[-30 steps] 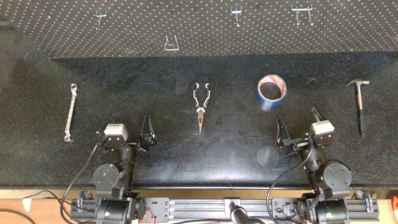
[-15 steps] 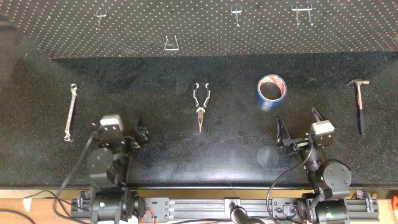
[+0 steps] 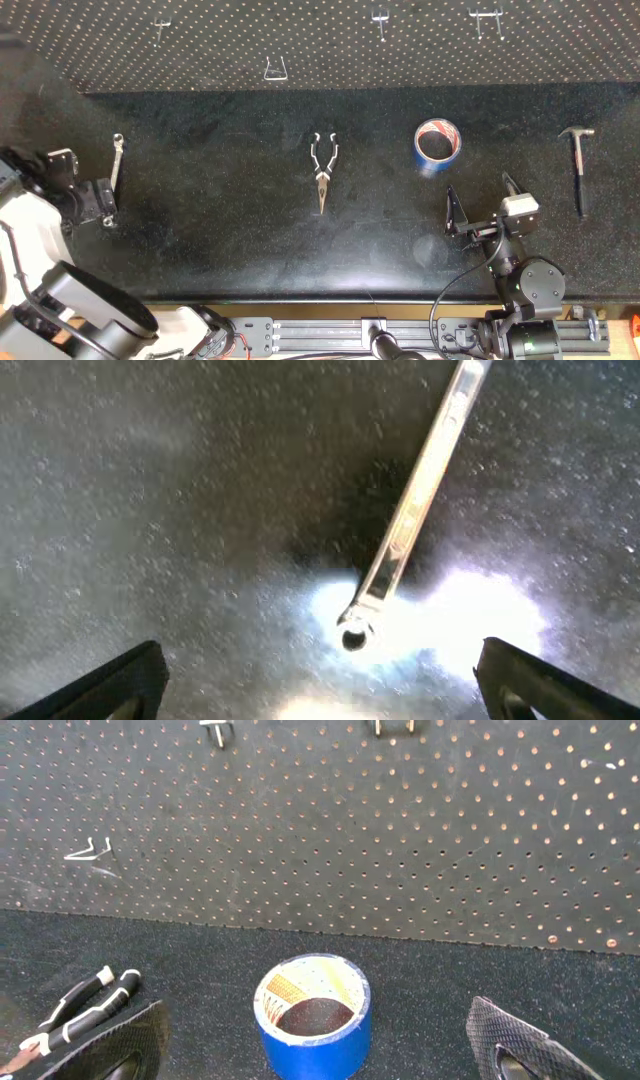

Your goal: Place Tools Onto Pegboard

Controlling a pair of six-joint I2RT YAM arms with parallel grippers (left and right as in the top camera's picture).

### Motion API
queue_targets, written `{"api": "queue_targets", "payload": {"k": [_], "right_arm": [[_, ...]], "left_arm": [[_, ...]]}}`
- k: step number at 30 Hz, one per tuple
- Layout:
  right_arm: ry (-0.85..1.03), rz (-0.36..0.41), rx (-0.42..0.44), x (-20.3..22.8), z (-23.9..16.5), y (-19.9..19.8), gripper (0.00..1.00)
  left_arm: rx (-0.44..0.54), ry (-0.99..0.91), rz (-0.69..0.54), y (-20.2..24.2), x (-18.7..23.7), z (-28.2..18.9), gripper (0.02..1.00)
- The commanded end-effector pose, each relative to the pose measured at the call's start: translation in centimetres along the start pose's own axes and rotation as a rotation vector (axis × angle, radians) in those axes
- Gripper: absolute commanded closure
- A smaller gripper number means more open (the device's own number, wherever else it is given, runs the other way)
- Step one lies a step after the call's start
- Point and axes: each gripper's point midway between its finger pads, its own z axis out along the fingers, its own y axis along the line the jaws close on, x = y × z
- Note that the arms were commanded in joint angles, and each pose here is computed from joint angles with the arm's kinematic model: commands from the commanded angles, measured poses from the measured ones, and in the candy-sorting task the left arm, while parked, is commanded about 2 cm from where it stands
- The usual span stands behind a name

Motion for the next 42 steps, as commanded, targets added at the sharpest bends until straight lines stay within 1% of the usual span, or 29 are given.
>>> {"api": "queue_targets", "payload": {"k": [1, 2, 4, 6, 8, 10, 13, 15, 20, 21, 22, 23, 24, 25, 26, 27, 28, 29, 30, 32, 33, 34, 35, 36, 37, 39, 40, 41, 42], "right_arm": [[0.001, 0.015, -0.005, 0.2, 0.0, 0.1, 0.025], [0.001, 0.015, -0.005, 0.2, 0.0, 0.1, 0.025], [0.001, 0.015, -0.005, 0.2, 0.0, 0.1, 0.025], [0.001, 0.015, -0.005, 0.2, 0.0, 0.1, 0.025], [0.001, 0.015, -0.005, 0.2, 0.0, 0.1, 0.025], [0.001, 0.015, -0.005, 0.2, 0.0, 0.1, 0.025], [0.001, 0.015, -0.005, 0.2, 0.0, 0.1, 0.027], [0.001, 0.015, -0.005, 0.2, 0.0, 0.1, 0.025], [0.001, 0.015, -0.005, 0.2, 0.0, 0.1, 0.025], [0.001, 0.015, -0.005, 0.2, 0.0, 0.1, 0.025], [0.001, 0.015, -0.005, 0.2, 0.0, 0.1, 0.025], [0.001, 0.015, -0.005, 0.2, 0.0, 0.1, 0.025], [0.001, 0.015, -0.005, 0.2, 0.0, 0.1, 0.025], [0.001, 0.015, -0.005, 0.2, 0.0, 0.1, 0.025], [0.001, 0.015, -0.005, 0.2, 0.0, 0.1, 0.025], [0.001, 0.015, -0.005, 0.2, 0.0, 0.1, 0.025], [0.001, 0.015, -0.005, 0.2, 0.0, 0.1, 0.025], [0.001, 0.015, -0.005, 0.2, 0.0, 0.1, 0.025], [0.001, 0.015, -0.005, 0.2, 0.0, 0.1, 0.025], [0.001, 0.015, -0.005, 0.2, 0.0, 0.1, 0.025], [0.001, 0.015, -0.005, 0.2, 0.0, 0.1, 0.025], [0.001, 0.015, -0.005, 0.2, 0.0, 0.1, 0.025], [0.001, 0.015, -0.005, 0.2, 0.0, 0.1, 0.025], [0.001, 0.015, -0.005, 0.2, 0.0, 0.1, 0.025], [0.001, 0.015, -0.005, 0.2, 0.0, 0.1, 0.025], [0.001, 0.015, -0.005, 0.2, 0.0, 0.1, 0.025], [0.001, 0.015, -0.005, 0.2, 0.0, 0.1, 0.025], [0.001, 0.015, -0.005, 0.2, 0.0, 0.1, 0.025], [0.001, 0.015, -0.005, 0.1, 0.0, 0.1, 0.025]], "left_arm": [[0.100, 0.035, 0.212, -0.4, -1.2, 2.0, 0.025], [0.118, 0.055, 0.254, -1.1, -1.1, 2.9, 0.025], [0.164, 0.087, 0.339, -3.7, -1.2, 4.2, 0.025], [0.181, 0.103, 0.350, -4.8, -1.2, 4.8, 0.025], [0.178, 0.112, 0.274, -4.7, -1.2, 5.3, 0.025], [0.192, 0.108, 0.272, -5.0, -1.3, 5.4, 0.023], [0.205, 0.119, 0.220, -5.3, -1.1, 5.9, 0.025], [0.212, 0.133, 0.218, -5.4, -0.8, 6.3, 0.025], [0.233, 0.135, 0.161, -4.4, -0.2, 6.5, 0.018], [0.240, 0.145, 0.161, -4.6, 0.1, 6.6, 0.091], [0.243, 0.157, 0.161, -4.7, 0.3, 6.7, 0.255], [0.244, 0.170, 0.161, -4.7, 0.6, 6.9, 0.400], [0.248, 0.184, 0.161, -4.8, 0.9, 7.2, 0.647], [0.250, 0.187, 0.161, -4.8, 1.0, 7.3, 0.790], [0.251, 0.188, 0.161, -4.8, 1.0, 7.3, 0.899], [0.249, 0.184, 0.161, -4.8, 0.9, 7.4, 0.989], [0.246, 0.179, 0.168, -4.9, 0.7, 7.4, 0.989], [0.218, 0.186, 0.188, -4.9, 0.6, 7.2, 0.991], [0.170, 0.183, 0.225, -4.9, 0.1, 5.7, 0.989], [0.129, 0.009, 0.235, -6.2, -3.6, 0.8, 0.991], [0.088, -0.138, 0.187, -7.1, -6.4, -3.1, 0.991], [0.079, -0.246, 0.172, -8.6, -8.0, -6.3, 0.989], [0.093, -0.346, 0.171, -10.8, -8.9, -9.8, 0.989], [0.119, -0.431, 0.211, -13.3, -9.3, -12.9, 0.989], [0.139, -0.471, 0.217, -14.7, -9.4, -14.4, 0.989], [0.209, -0.562, 0.185, -17.6, -9.2, -18.0, 0.989], [0.226, -0.582, 0.169, -18.0, -9.0, -19.0, 0.989], [0.240, -0.561, 0.116, -17.8, -8.2, -19.1, 0.989], [0.240, -0.552, 0.118, -17.8, -7.7, -19.0, 0.989]]}}
